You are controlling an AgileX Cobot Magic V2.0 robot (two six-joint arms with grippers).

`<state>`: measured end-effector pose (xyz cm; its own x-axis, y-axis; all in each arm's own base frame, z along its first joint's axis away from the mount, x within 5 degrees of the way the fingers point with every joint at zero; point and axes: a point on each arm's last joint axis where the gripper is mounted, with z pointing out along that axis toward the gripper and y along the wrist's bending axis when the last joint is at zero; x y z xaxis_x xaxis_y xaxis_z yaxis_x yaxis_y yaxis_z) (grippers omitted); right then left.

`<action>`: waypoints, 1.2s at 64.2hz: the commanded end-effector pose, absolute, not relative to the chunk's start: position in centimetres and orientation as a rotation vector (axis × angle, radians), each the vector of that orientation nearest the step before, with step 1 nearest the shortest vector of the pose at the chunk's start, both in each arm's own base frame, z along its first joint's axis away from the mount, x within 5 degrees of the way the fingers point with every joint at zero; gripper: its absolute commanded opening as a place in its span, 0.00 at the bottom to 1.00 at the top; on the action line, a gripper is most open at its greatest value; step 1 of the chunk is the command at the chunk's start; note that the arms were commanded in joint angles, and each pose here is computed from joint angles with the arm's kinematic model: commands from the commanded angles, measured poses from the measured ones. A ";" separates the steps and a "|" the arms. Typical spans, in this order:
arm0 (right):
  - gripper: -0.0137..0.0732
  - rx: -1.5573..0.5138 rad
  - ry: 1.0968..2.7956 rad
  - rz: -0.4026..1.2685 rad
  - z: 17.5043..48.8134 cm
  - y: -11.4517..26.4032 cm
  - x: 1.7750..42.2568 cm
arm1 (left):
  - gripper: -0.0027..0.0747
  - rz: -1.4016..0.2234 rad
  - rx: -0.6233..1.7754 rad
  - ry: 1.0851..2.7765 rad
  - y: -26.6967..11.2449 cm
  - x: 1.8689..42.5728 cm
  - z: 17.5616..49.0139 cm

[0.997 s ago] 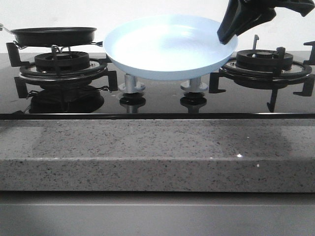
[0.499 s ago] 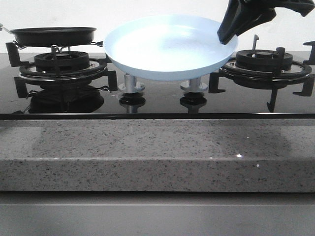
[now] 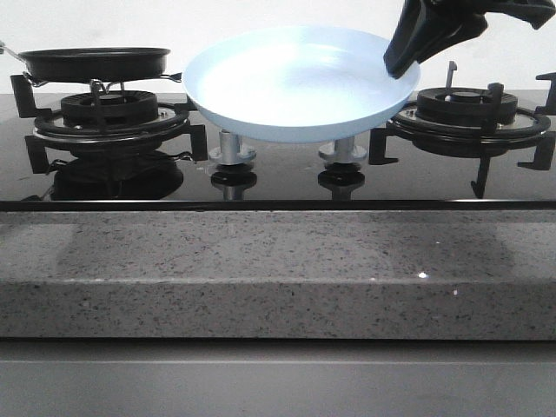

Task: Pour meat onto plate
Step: 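Grasp the green handle of the black frying pan with the left gripper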

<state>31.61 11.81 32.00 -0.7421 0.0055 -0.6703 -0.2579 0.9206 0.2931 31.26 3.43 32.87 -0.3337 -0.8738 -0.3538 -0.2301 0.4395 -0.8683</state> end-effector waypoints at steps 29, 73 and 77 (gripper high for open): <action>0.08 -0.160 2.243 0.514 34.6 11.7 31.2 | 0.37 -1.114 -0.843 1.779 3.6 35.7 32.8; 0.08 -0.162 2.249 0.514 34.6 11.7 31.2 | 0.65 -1.065 -0.832 1.769 4.4 37.7 32.4; 0.08 -0.162 2.251 0.514 34.6 11.7 31.2 | 0.65 -1.066 -0.835 1.770 4.5 38.3 32.1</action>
